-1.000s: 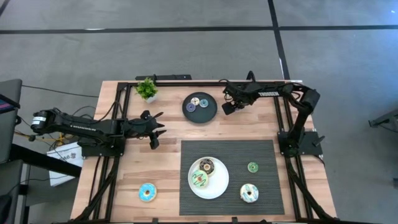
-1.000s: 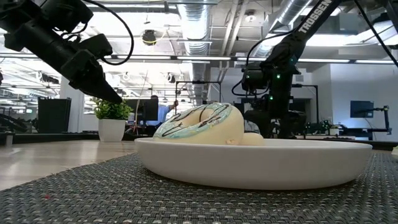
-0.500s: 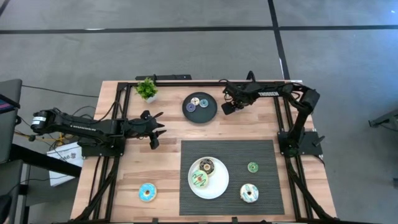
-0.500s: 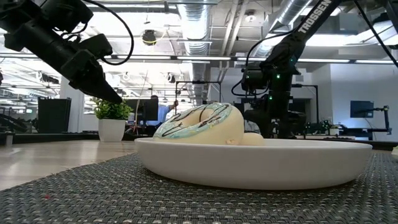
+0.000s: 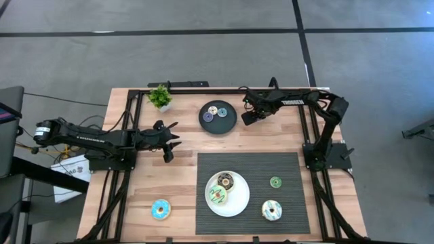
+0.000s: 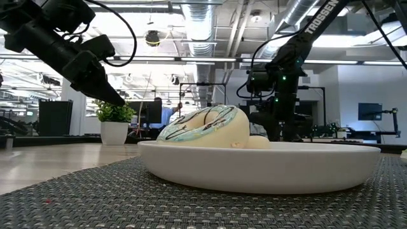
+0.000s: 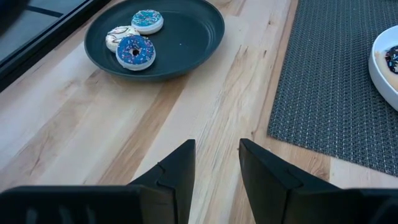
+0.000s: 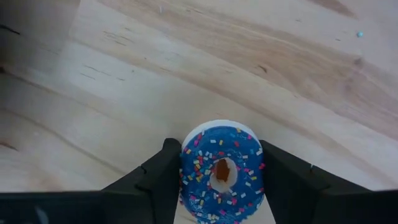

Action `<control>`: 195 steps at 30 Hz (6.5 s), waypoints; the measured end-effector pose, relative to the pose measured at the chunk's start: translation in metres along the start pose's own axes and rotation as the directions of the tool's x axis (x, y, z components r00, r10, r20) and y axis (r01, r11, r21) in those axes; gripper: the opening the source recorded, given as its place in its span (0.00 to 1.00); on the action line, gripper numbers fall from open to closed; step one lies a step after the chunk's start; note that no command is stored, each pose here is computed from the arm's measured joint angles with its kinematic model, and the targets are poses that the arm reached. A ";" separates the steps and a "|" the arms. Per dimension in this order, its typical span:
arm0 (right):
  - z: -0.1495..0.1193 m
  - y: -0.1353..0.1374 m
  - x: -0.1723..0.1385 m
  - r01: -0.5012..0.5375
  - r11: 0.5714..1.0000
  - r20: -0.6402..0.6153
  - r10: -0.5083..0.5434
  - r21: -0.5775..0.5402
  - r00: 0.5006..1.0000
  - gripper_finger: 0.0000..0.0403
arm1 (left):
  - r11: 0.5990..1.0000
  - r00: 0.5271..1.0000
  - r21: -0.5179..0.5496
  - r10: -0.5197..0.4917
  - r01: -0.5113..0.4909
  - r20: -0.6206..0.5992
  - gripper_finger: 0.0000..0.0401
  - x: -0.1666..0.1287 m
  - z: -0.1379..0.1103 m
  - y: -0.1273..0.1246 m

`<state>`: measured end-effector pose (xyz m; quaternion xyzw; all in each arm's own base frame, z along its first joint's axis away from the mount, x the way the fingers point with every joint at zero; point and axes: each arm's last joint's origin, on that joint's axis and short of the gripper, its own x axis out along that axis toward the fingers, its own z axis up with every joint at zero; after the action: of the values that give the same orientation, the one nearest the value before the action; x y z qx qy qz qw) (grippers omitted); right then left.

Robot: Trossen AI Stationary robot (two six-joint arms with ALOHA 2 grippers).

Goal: Pick & Place donuts
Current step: Put the small blue donut on the black plate, then put the large white donut on the white plate

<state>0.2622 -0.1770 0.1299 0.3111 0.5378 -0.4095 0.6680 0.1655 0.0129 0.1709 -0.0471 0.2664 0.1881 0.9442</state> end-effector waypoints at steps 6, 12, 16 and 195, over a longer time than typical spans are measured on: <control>0.005 0.011 -0.014 -0.024 0.999 0.002 0.024 -0.030 1.000 0.45 | 1.000 1.000 0.000 0.000 0.000 0.000 0.29 0.000 0.000 0.000; 0.017 0.043 -0.043 -0.087 0.990 0.104 0.098 -0.109 0.990 0.43 | 1.000 1.000 0.000 0.001 -0.001 0.001 0.29 0.000 0.000 0.000; 0.022 0.068 -0.063 -0.121 0.977 0.199 0.155 -0.175 0.968 0.43 | 1.000 1.000 0.000 0.001 -0.001 0.001 0.29 0.000 0.000 0.000; -0.250 0.174 -0.115 -0.437 0.876 0.034 0.453 -0.204 0.891 0.32 | 0.998 0.995 0.027 -0.062 0.059 0.084 0.29 -0.001 0.009 -0.003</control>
<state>0.2895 0.1431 0.1804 0.3443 0.4612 -0.2038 0.7920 0.1706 0.0117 0.1789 -0.0357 0.2267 0.1580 0.9604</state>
